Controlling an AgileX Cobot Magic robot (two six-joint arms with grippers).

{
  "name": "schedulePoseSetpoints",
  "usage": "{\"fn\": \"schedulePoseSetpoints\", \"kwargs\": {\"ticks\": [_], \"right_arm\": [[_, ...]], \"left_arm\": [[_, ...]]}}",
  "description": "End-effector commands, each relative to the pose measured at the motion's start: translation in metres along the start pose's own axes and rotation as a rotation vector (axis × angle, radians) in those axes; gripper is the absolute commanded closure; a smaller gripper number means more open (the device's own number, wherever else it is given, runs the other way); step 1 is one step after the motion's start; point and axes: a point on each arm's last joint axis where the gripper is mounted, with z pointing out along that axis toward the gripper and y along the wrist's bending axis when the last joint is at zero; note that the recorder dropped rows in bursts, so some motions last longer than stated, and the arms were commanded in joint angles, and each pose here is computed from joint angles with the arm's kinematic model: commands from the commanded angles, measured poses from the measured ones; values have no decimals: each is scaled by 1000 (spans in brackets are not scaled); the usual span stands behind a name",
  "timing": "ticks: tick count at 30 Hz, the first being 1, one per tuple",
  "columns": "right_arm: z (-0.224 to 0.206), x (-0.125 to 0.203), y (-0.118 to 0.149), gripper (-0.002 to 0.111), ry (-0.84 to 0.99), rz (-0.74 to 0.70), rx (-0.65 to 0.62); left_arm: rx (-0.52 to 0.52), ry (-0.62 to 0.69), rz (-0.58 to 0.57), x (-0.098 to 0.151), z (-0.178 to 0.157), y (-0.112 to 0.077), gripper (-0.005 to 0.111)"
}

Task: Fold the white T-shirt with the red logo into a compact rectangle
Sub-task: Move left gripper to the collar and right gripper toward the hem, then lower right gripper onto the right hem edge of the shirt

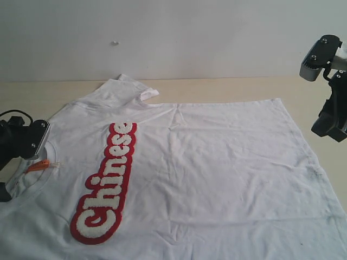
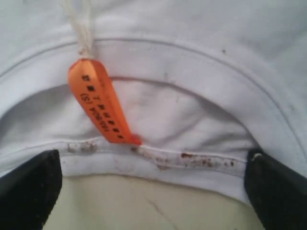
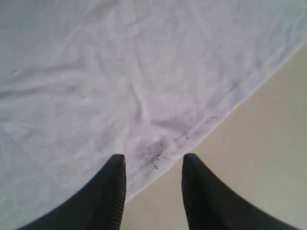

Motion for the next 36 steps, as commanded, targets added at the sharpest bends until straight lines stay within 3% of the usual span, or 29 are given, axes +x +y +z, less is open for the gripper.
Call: {"fn": "schedulePoseSetpoints", "kwargs": {"ticks": [1, 28, 36], "right_arm": [[-2, -2, -3, 69, -14, -4, 14], [-2, -2, -3, 69, -14, -12, 14], [-2, -2, -3, 69, -15, -12, 16]], "left_arm": [[55, -5, 0, -1, 15, -4, 2], [363, -6, -18, -2, 105, -38, 2], [373, 9, 9, 0, 109, -39, 2]]}}
